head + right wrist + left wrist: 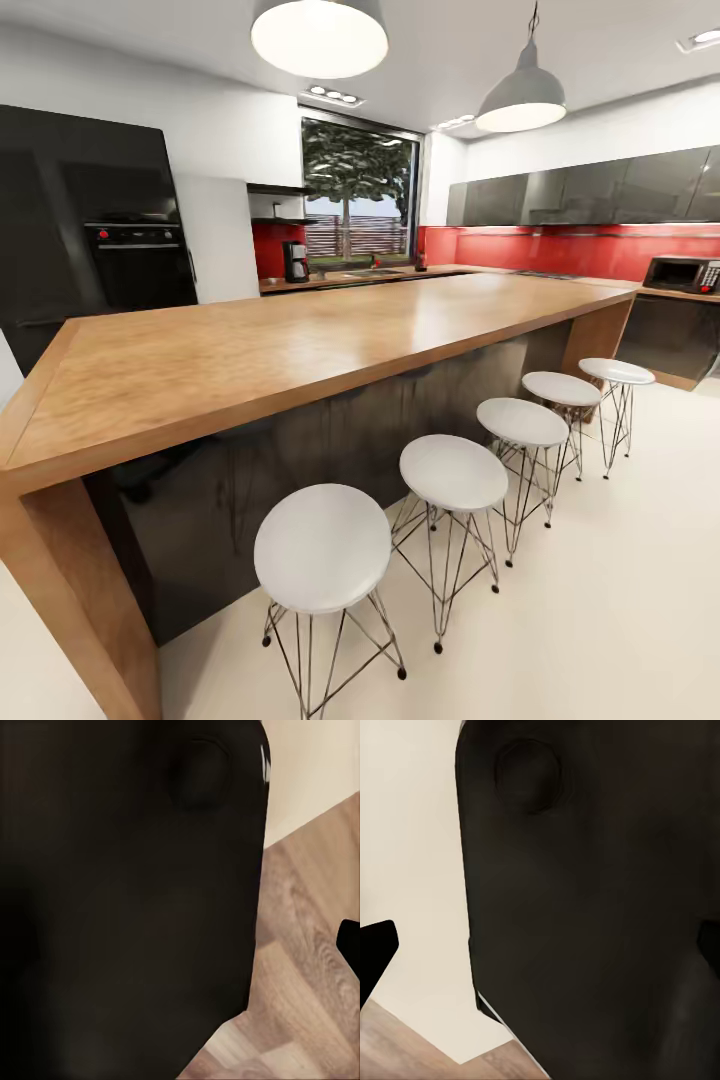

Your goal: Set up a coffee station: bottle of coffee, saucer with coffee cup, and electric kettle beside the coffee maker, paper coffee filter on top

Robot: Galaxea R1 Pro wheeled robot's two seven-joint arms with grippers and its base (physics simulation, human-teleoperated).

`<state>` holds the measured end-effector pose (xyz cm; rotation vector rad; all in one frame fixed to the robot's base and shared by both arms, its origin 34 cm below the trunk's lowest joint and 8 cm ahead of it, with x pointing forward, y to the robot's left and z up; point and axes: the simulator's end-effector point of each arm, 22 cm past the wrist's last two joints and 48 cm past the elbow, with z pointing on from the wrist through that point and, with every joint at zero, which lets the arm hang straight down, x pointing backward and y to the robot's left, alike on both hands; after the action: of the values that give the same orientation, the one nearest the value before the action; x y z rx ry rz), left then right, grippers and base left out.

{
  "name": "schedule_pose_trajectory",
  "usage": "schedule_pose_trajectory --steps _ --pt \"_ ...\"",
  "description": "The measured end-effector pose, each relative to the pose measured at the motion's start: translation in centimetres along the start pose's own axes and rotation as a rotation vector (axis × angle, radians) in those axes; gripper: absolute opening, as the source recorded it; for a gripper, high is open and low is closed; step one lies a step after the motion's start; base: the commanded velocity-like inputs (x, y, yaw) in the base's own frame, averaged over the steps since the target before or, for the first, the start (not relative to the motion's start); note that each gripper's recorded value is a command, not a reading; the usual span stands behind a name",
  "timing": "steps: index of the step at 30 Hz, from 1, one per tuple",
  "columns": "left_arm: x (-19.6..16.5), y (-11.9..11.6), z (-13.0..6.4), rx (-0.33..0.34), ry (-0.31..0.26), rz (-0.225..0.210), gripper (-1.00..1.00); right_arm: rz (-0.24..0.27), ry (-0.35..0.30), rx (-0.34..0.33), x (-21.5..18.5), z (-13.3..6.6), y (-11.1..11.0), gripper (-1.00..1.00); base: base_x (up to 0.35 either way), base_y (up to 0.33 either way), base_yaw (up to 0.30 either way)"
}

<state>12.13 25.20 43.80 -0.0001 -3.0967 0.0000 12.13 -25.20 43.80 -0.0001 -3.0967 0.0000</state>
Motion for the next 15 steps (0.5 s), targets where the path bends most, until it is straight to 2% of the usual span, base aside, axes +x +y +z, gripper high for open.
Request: schedule_pose_trajectory --steps 4,7,11,15 --pt "-0.4 -0.3 0.0 0.007 -0.009 -0.001 1.0 -0.001 -0.001 -0.022 0.0 0.0 1.4 1.0 0.0 0.0 0.0" --pt "-0.4 -0.3 0.0 0.006 -0.009 0.002 1.0 -0.002 -0.006 -0.022 -0.2 0.0 1.5 1.0 0.0 0.0 0.0" --pt "-1.0 -0.2 0.0 0.005 -0.022 0.002 1.0 -0.004 -0.055 -0.043 -3.1 -0.1 3.0 1.0 0.0 0.0 0.0" --pt "-1.3 -0.2 0.0 0.005 -0.036 0.003 1.0 -0.001 -0.082 -0.046 -4.5 -0.2 3.3 1.0 0.0 0.0 0.0"
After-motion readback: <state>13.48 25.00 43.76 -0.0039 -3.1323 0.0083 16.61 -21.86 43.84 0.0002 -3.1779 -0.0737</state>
